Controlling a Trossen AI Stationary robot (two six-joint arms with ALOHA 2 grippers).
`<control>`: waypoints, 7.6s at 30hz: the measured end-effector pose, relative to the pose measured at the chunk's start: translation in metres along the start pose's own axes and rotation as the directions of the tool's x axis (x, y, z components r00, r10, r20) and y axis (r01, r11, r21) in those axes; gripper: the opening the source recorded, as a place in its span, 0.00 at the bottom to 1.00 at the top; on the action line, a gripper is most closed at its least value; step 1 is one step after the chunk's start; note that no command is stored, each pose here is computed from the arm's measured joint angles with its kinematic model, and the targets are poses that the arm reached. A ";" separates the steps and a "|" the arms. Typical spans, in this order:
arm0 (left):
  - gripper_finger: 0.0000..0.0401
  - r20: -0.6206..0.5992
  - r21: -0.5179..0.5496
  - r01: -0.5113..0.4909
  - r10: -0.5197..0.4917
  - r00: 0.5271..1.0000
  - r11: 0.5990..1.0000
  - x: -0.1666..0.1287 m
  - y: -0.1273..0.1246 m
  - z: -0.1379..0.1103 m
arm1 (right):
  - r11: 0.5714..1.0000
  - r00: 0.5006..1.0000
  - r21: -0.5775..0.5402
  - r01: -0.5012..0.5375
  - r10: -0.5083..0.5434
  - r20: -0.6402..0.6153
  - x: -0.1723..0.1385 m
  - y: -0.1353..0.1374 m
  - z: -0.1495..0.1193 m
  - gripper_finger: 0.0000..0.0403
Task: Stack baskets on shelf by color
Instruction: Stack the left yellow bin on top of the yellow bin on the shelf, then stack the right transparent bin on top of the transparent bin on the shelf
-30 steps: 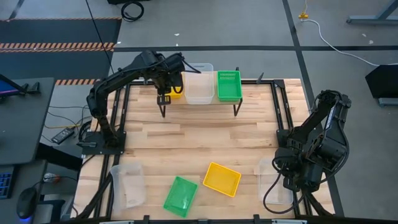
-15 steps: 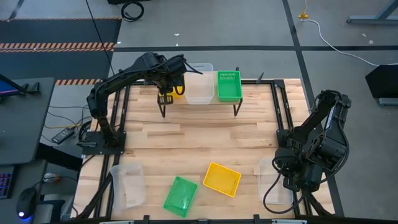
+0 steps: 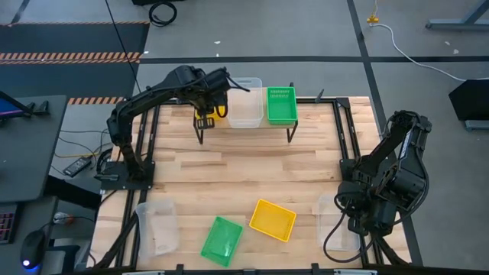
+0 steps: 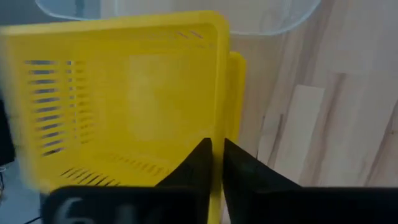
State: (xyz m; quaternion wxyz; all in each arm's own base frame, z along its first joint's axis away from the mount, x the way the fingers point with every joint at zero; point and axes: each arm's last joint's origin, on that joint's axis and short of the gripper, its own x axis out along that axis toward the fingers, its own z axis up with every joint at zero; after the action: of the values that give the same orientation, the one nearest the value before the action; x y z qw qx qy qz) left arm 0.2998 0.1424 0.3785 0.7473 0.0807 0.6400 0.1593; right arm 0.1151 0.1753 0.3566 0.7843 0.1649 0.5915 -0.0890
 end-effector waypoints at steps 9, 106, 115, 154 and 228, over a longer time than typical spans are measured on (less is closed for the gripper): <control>0.23 0.003 -0.019 0.008 -0.008 1.000 1.000 0.001 0.000 0.001 | 1.000 1.000 0.000 0.003 -0.003 0.016 0.000 0.000 0.000 0.36; 0.25 0.374 -0.187 0.094 -0.017 0.927 0.978 -0.081 -0.062 -0.036 | 0.938 0.927 0.206 -0.277 0.318 -0.201 0.113 0.058 -0.060 0.54; 0.25 0.635 -0.265 0.304 -0.072 0.769 0.915 -0.128 -0.091 -0.047 | 0.981 0.918 0.034 -0.191 0.191 -0.348 0.160 0.074 -0.074 0.54; 0.17 0.822 -0.309 0.465 -0.012 0.569 0.830 -0.175 -0.159 -0.053 | 0.963 0.983 -0.249 -0.100 0.057 -0.172 0.107 0.037 -0.016 0.01; 0.15 0.776 -0.273 0.517 -0.132 0.617 0.812 -0.163 -0.185 -0.041 | 0.988 0.977 -0.150 -0.036 0.003 -0.212 0.161 0.038 -0.077 0.63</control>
State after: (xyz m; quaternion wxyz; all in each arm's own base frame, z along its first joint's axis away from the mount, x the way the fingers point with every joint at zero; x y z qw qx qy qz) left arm 0.2629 -0.0894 0.4629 0.9496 -0.1686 0.2347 0.1216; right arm 0.1048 0.2475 0.1890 0.7282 0.1187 0.6748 -0.0177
